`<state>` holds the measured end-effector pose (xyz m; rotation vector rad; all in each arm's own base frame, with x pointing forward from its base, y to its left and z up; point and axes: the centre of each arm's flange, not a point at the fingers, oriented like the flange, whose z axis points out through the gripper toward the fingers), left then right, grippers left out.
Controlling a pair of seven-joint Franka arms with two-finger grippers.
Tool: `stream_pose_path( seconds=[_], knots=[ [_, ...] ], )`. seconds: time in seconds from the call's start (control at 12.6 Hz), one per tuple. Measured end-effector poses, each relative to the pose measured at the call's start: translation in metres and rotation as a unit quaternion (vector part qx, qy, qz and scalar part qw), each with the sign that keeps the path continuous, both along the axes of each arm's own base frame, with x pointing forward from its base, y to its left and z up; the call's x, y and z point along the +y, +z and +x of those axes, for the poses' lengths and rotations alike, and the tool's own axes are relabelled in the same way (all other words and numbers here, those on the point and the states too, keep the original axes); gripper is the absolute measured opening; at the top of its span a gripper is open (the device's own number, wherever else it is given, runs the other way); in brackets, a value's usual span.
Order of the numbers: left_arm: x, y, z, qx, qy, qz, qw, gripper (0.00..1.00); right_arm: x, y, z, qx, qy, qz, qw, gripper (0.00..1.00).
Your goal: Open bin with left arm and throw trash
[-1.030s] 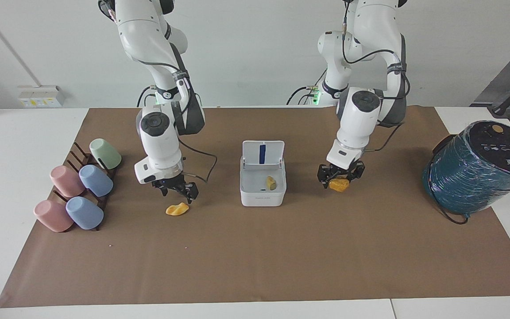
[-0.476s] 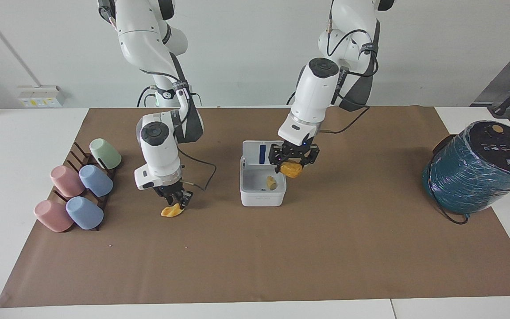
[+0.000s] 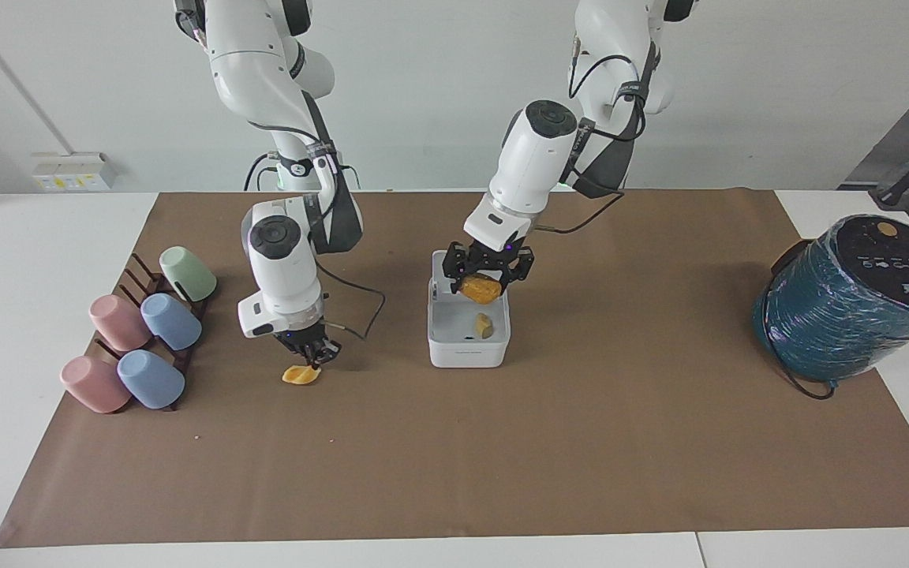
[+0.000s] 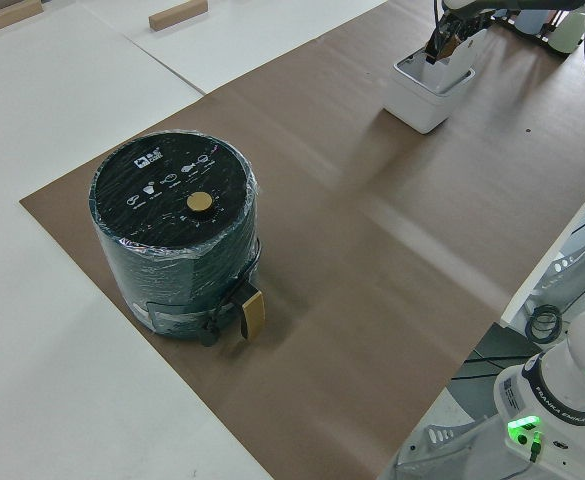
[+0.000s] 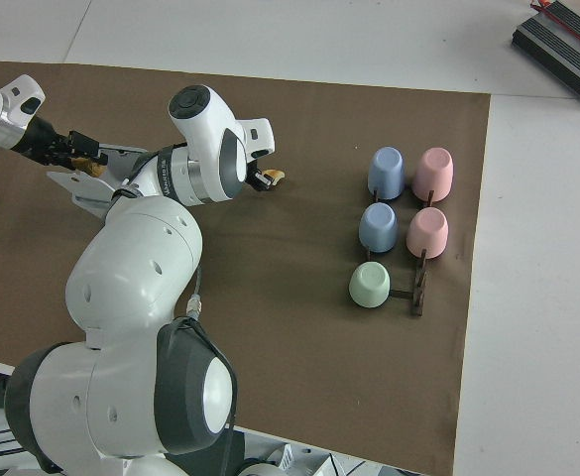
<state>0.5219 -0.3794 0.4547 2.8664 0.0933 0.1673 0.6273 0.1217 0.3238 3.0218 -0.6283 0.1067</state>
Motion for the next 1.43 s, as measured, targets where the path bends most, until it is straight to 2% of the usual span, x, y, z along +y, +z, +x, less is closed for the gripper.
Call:
stream_pose_path(
  seconds=[0.16,0.4,0.63,0.95,1.19,1.43],
  knots=[
    [0.001,0.000,0.001,0.000,0.001,0.000,1.000,1.00,0.001,0.041,0.006,0.007,-0.004,-0.003,1.000,0.04],
    [0.010,-0.001,0.000,0.017,-0.002,0.021,1.000,1.00,0.007,0.105,-0.004,0.004,-0.009,0.014,1.000,0.04],
    [0.052,0.013,0.004,0.031,-0.003,0.092,0.995,1.00,0.035,0.167,-0.013,0.008,-0.035,0.124,0.992,0.04],
    [0.138,0.039,0.005,0.023,-0.009,0.121,0.992,1.00,0.085,0.190,-0.019,0.028,-0.083,0.276,0.957,0.04],
    [0.215,0.065,-0.001,0.003,-0.034,0.125,0.992,1.00,0.157,0.183,-0.026,0.027,-0.141,0.342,0.929,0.04],
    [0.271,0.092,0.005,-0.020,-0.027,0.126,0.991,1.00,0.190,0.144,-0.022,0.059,-0.207,0.396,0.893,0.04]
  ],
)
